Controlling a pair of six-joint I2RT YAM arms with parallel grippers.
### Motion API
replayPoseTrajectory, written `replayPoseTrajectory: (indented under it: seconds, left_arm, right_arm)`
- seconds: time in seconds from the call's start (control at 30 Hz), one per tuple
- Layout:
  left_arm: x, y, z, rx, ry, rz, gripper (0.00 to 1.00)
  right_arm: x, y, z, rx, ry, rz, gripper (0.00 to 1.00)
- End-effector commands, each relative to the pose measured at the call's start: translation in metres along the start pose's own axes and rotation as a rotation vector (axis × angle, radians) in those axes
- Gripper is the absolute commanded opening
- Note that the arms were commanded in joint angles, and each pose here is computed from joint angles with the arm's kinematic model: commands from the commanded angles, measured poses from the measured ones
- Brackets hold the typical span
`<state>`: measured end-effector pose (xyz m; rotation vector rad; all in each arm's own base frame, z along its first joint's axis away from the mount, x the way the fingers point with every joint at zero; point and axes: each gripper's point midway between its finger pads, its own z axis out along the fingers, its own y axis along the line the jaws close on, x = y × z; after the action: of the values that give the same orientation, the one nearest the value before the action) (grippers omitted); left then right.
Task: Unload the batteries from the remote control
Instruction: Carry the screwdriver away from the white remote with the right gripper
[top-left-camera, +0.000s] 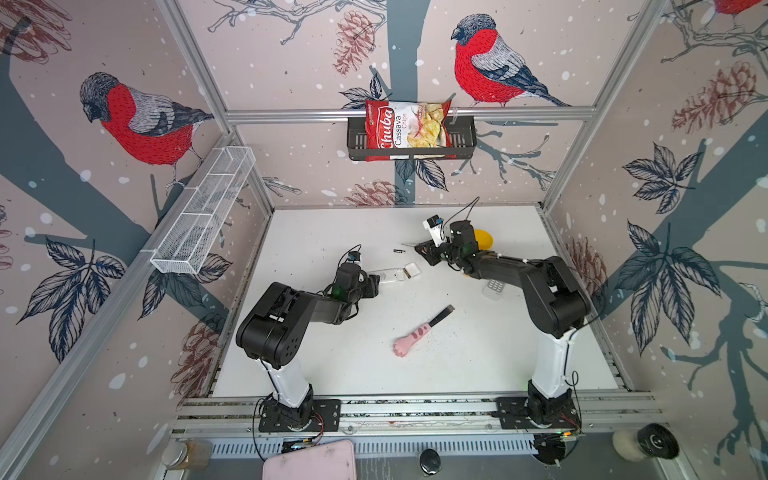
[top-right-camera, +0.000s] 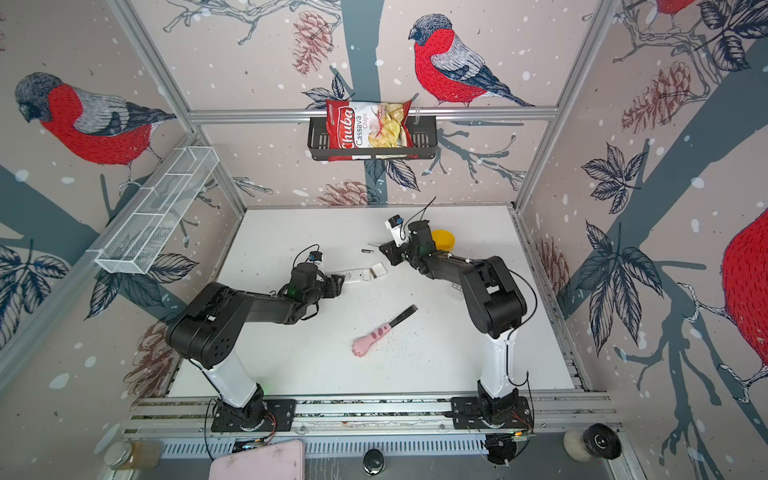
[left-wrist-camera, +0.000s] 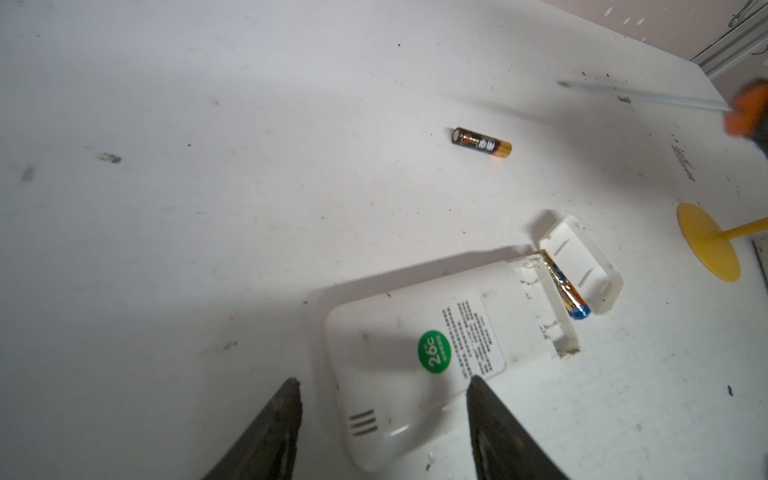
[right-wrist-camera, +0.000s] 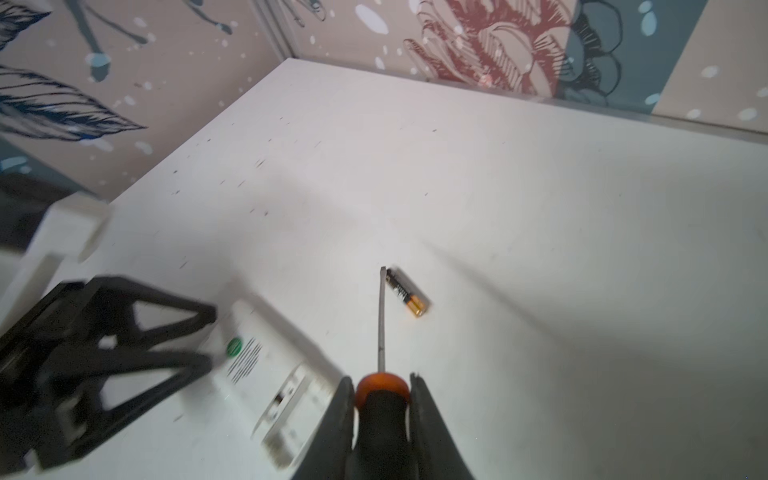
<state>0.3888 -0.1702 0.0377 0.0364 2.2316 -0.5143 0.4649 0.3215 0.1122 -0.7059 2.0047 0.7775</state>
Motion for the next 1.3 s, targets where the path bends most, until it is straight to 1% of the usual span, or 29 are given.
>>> replayPoseTrajectory:
  seconds: [0.0, 0.1, 0.13, 0.17, 0.3, 0.4, 0.6, 0.73, 1.07, 1.27]
  left_arm:
    - [-0.005, -0.003, -0.005, 0.017, -0.024, -0.009, 0.64]
    - [-0.005, -0.005, -0.008, 0.019, -0.027, -0.010, 0.64]
    - [-0.004, -0.005, -0.009, 0.018, -0.025, -0.010, 0.64]
    - [-0.005, -0.006, -0.009, 0.016, -0.028, -0.007, 0.64]
    - [-0.004, -0.005, -0.012, 0.014, -0.029, -0.005, 0.65]
    - [-0.004, -0.005, -0.012, 0.013, -0.028, -0.002, 0.65]
    - [-0.005, -0.006, -0.010, 0.018, -0.029, 0.000, 0.65]
    - [-0.003, -0.005, -0.012, 0.016, -0.026, 0.000, 0.65]
    - [-0.008, -0.005, -0.019, 0.005, -0.041, 0.012, 0.65]
    - [-0.011, -0.006, -0.022, 0.005, -0.049, 0.015, 0.64]
  right_arm:
    - [-0.008, -0.031, 0.022, 0.113, 0.018, 0.043, 0.00]
    - [-0.012, -0.062, 0.046, 0.225, 0.056, 0.060, 0.00]
    - [-0.011, -0.068, 0.053, 0.243, 0.071, 0.069, 0.00]
    - [-0.010, -0.076, 0.058, 0.256, 0.087, 0.081, 0.00]
    - [-0.006, -0.076, 0.070, 0.252, 0.127, 0.073, 0.00]
    - [0.000, -0.074, 0.069, 0.250, 0.146, 0.067, 0.00]
    - [0.014, -0.063, 0.067, 0.189, 0.180, 0.061, 0.00]
    - [0.021, -0.056, 0.064, 0.177, 0.191, 0.055, 0.00]
    - [0.017, -0.042, 0.045, 0.174, 0.176, 0.037, 0.00]
    - [0.023, -0.033, 0.038, 0.159, 0.184, 0.027, 0.00]
